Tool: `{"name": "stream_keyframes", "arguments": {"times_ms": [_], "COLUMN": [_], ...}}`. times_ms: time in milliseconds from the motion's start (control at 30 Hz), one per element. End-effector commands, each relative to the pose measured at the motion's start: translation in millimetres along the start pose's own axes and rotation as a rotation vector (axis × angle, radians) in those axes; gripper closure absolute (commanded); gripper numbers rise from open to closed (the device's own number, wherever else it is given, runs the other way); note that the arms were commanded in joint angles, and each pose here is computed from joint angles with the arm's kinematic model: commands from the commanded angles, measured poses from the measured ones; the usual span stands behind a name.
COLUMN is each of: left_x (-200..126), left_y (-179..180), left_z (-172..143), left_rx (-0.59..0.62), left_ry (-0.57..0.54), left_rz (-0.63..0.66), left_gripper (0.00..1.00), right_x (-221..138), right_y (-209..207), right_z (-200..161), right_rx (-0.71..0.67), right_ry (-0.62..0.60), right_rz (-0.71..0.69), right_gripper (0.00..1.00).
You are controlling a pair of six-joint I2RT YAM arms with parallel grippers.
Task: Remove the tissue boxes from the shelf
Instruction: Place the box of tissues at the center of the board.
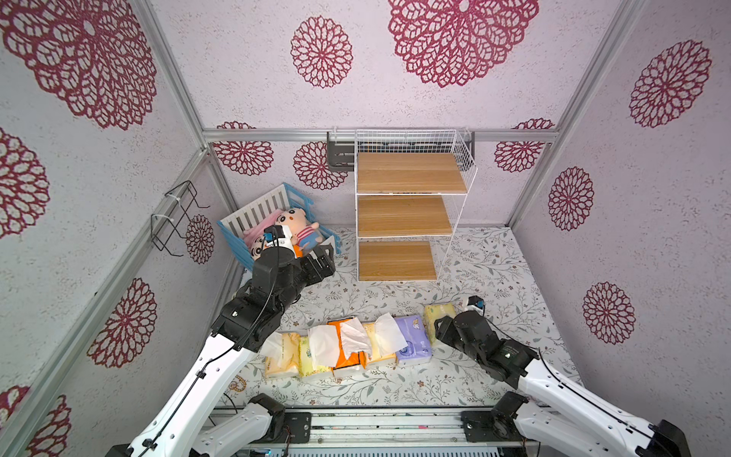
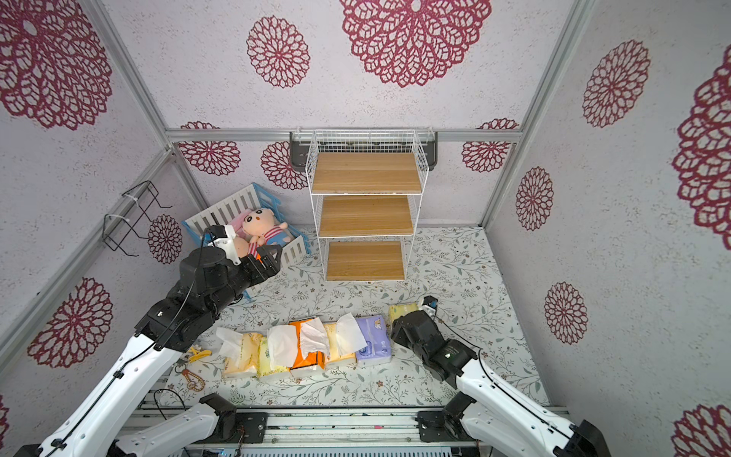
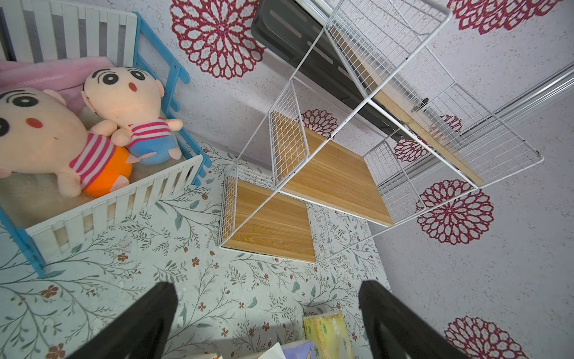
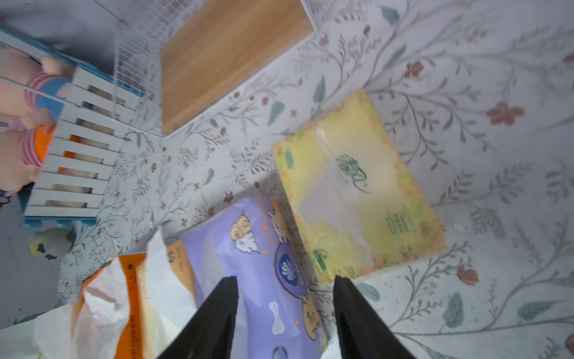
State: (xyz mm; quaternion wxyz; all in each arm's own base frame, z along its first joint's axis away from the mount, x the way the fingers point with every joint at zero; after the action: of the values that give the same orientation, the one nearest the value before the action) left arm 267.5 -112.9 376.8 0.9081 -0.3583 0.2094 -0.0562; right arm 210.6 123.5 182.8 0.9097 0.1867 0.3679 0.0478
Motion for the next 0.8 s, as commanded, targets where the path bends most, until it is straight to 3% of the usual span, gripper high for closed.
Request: {"name": "stream_keyframes", "arguments": {"times_ms": [0, 100, 333, 633, 767], "left_x": [-0.1, -0.3, -3.4, 10.2, 15.5], "left_y": [-6.4, -6.7, -6.7, -7.9, -10.8], "left_z": [1.6, 1.9, 0.8, -5.4, -5.3], "left_rx": [-0.001, 0.001, -0.003, 0.008, 0.016], "left_ry": [0.000, -0.001, 0.008, 0.043, 0.052], "left_rz": [-0.009, -0.007, -0.015, -0.003, -0.001], "left_gripper": [0.01, 0.01, 0.02, 0.02, 0.02], "right_x": [-6.1, 16.2, 76.4, 122.2, 140.0], "right_y": [5.8, 3.1, -11.1, -25.4, -34.8], "right_z": [36.5, 52.3, 51.0, 75.2, 68.3], "right_rx": [-0.120, -0.168, -0.246, -0.306, -0.312], "right_ry": [-0.066, -0.032, 0.033, 0.047, 0.101], "right_rz": [-0.090, -0.114, -0.188, -0.260, -0.267], "right_gripper": [0.41, 0.41, 0.36, 0.34, 0.35]}}
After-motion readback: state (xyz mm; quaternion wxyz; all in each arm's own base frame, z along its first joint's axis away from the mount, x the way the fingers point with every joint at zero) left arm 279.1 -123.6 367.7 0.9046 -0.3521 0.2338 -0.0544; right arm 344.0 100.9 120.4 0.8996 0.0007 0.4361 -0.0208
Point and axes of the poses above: each gripper's point midway between its finger pads, its own x axis out along the fingers, its own y axis along the line the jaws close on, z = x × y, the point moved 5 cm from there along -x, back along the fingers, and after that the axes turned 10 degrees about -x, right-handed, at the moved point
